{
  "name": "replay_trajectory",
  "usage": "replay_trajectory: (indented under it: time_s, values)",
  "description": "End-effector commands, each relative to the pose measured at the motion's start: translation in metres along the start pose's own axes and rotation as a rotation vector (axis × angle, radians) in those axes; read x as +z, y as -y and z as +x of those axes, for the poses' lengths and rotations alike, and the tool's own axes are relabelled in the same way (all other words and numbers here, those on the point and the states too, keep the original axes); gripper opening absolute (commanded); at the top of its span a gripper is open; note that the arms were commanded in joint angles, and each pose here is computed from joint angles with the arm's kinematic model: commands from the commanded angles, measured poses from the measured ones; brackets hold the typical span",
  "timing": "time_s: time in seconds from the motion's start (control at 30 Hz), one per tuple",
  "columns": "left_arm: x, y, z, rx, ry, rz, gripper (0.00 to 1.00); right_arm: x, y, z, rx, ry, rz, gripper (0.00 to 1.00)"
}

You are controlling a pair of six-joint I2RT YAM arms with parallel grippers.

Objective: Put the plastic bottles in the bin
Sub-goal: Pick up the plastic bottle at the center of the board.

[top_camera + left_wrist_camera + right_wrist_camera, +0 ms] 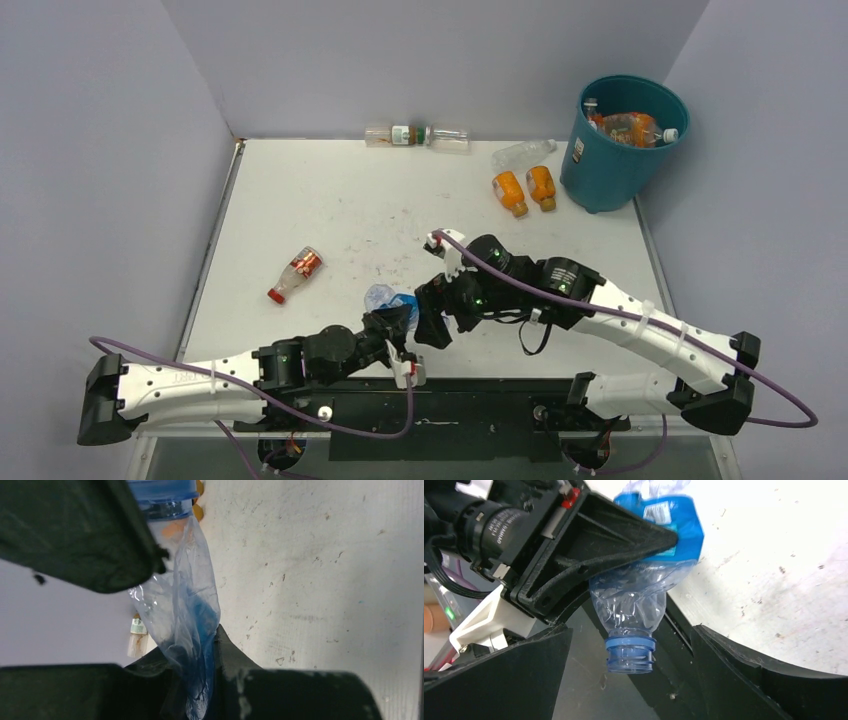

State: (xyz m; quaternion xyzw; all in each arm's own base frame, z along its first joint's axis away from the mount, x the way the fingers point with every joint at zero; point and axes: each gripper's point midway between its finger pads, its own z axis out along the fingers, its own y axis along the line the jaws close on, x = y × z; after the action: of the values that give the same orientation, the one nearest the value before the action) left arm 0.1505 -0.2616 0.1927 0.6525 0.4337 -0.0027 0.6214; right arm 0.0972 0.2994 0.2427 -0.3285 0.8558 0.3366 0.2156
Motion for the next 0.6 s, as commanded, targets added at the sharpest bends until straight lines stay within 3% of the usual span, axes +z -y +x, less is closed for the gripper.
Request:
replay_trajectory:
  time_s: [0.0,0.13,0.2,0.27,0.43,0.57]
  values:
    - [-0.004,-0.019,-0.04,-0.222,0.135,-0.008,0.0,-0.045,-0.01,-0.058,-0.035,0.309,0.017,0.9]
    - [-0.008,-0.017,-0.066,-0.425,0.234,0.072,0.0,-0.092,0.003,-0.093,-0.012,0.638,0.074,0.9]
    - [-0.012,-0.023,-0.076,-0.538,0.281,0.099,0.0,-0.125,0.006,-0.097,0.016,0.847,0.032,0.9]
    - [-0.015,-0.038,-0.082,-0.67,0.317,0.094,0.0,-0.149,0.0,-0.1,-0.001,0.976,-0.03,0.9]
    - [-0.023,-0.079,-0.096,-0.974,0.417,0.104,0.0,-0.146,0.007,-0.094,-0.073,1.028,-0.017,0.9]
    - [-0.018,-0.087,-0.1,-1.105,0.438,0.194,0.0,-0.135,-0.005,-0.095,-0.137,1.062,-0.099,0.9]
